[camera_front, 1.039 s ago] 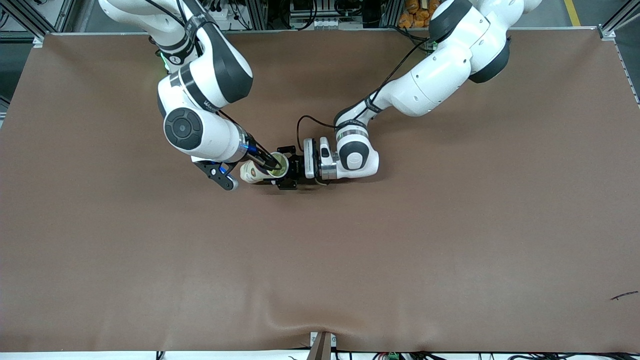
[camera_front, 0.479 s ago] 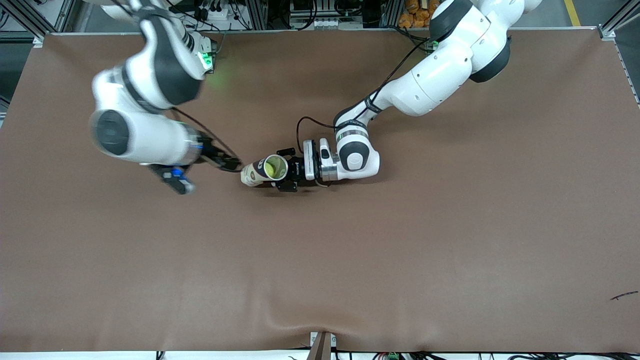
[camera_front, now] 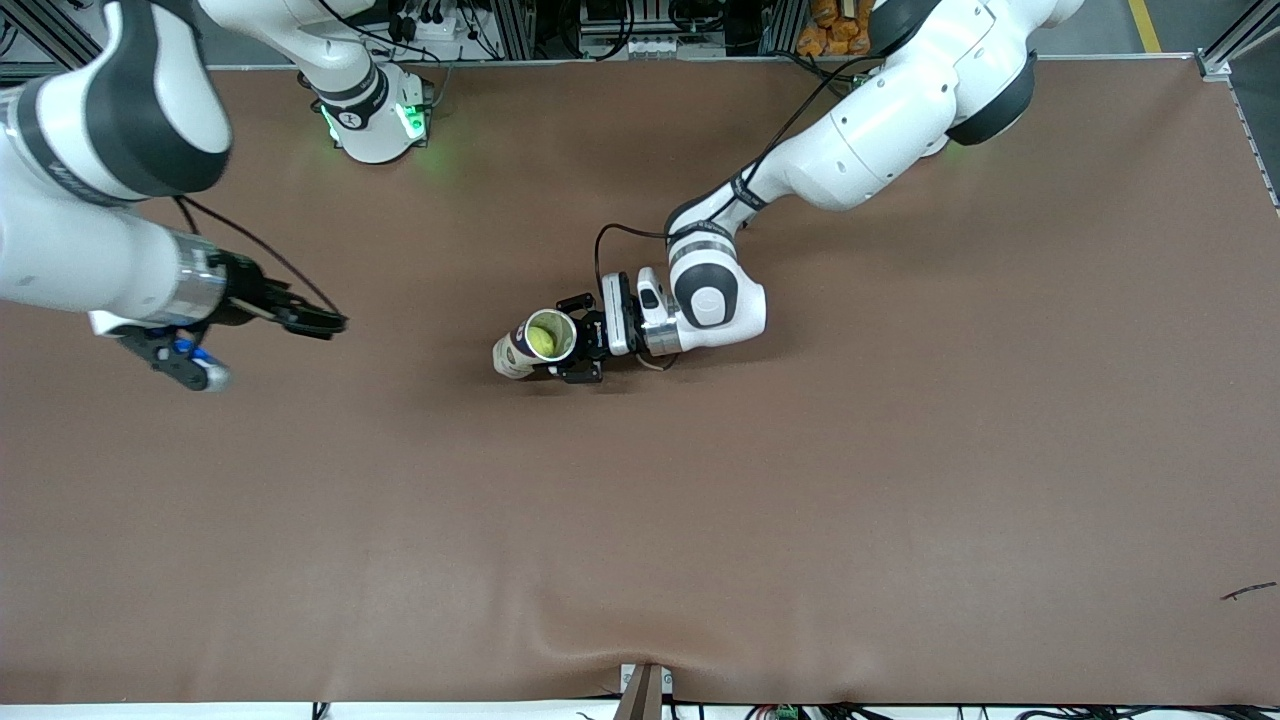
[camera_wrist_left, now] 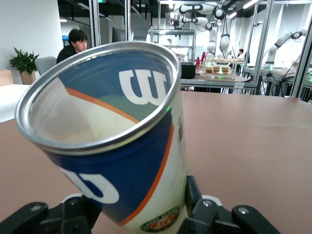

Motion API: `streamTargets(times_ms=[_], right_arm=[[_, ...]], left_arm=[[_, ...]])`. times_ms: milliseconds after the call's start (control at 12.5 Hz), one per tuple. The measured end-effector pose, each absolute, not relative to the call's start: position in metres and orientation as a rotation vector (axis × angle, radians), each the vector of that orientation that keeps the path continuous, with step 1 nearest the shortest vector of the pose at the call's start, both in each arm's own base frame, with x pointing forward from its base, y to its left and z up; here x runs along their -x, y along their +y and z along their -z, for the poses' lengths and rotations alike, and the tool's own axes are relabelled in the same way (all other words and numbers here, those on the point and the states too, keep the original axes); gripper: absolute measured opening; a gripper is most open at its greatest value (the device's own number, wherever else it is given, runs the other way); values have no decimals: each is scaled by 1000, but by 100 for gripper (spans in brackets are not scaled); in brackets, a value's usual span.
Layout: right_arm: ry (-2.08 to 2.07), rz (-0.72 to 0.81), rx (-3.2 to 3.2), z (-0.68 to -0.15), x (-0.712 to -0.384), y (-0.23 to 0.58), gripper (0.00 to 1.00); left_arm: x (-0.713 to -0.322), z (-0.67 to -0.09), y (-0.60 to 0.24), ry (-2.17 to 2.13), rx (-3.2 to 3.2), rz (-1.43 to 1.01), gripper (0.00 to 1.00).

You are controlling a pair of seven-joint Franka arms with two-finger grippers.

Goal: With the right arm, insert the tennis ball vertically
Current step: 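Stand the can upright with the left gripper while the right gripper withdraws, then open the left gripper and move it away from the upright can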

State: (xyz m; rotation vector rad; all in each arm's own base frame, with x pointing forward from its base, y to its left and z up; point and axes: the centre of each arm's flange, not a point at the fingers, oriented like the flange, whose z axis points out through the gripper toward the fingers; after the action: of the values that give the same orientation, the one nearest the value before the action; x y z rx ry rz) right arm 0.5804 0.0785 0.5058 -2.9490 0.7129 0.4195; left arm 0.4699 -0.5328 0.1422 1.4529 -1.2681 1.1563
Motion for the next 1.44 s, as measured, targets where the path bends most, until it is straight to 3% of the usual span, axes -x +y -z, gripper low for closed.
streamTargets(times_ms=[479,959,1278,1438], right_arm=[[437,-332,3000,-542,-567,-15,100],[86,-181,3068,-592,-545,-23,100],[-105,-113,3106,-621,-536,-50,100],[-142,-70,3108,-646,-530,-65,100]], left_arm=[[-451,-176,-533,-1376,-1655,-1093,71],[-434,-194,-532,-1446,-1785,-1039,74],[-427,-197,-535,-1450,-1796,-1024,79],[-425,-198,-537,-1445,-1794,-1020,90]])
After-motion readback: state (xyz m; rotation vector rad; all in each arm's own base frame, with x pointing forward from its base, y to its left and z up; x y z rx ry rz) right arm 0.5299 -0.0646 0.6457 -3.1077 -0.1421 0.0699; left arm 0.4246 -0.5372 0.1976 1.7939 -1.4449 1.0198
